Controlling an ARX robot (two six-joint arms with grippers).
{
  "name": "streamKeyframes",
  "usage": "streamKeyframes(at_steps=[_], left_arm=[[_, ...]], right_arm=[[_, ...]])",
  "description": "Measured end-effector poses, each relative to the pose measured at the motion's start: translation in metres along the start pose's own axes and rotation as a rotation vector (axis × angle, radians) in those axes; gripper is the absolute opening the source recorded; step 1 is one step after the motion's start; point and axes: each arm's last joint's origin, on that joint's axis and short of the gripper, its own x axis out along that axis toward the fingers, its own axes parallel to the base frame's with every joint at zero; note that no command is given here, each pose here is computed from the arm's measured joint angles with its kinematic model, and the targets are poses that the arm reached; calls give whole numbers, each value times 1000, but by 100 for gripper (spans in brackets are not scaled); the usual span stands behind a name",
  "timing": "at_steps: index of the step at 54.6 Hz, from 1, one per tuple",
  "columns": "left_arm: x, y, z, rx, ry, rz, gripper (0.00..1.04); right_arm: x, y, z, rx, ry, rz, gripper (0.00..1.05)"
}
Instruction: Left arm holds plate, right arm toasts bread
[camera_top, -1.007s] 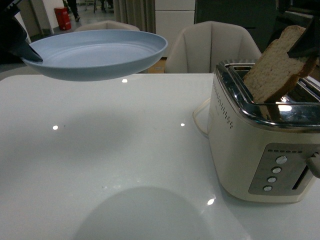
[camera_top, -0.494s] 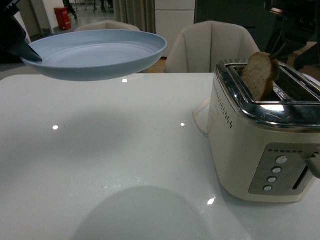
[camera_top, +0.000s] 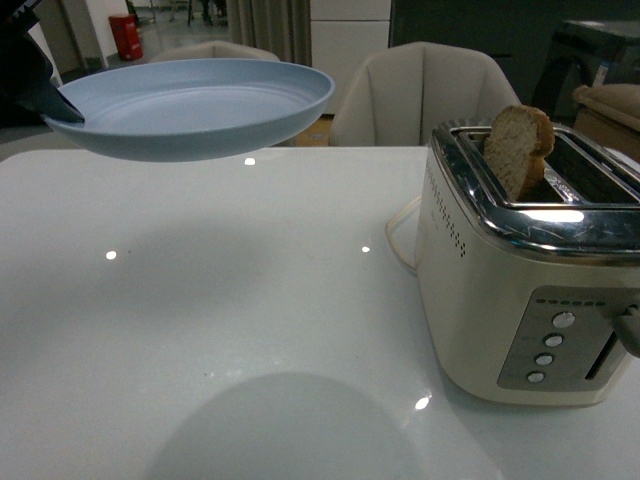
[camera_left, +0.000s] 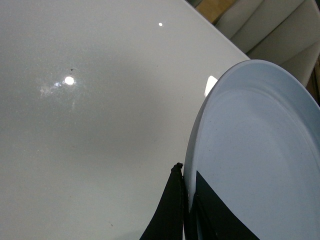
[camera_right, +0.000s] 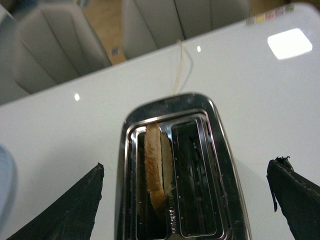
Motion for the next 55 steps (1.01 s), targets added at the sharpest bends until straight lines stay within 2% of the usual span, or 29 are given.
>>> streamKeyframes(at_steps=[7,20,25,34,38,43,51,55], left_arm=[[0,0,0,0,0,0,3],[0,0,0,0,0,0,3],[0,0,0,0,1,0,3],[0,0,0,0,0,1,3],[0,0,0,0,0,0,3],[0,-1,-1,2,2,-2,3],[0,-1,-1,1,3,-3,3],[0,-1,-1,1,3,-4,3]], right_arm=[[-43,-1,-1,-10,-121,7,98],[-120,0,-21,-100,-318,-38,98],[-145,-10,-40,-210,-459,28,80],[-150,-38,-90,-296,-421,-17,54],[-150,-49,-109,-311,-396,0,43],[-153,-64,-129,-312,-382,-33,29],[-157,-67,-142,-324,-461,-5,5],[-153,-70,-148,-326,-446,-9,2]])
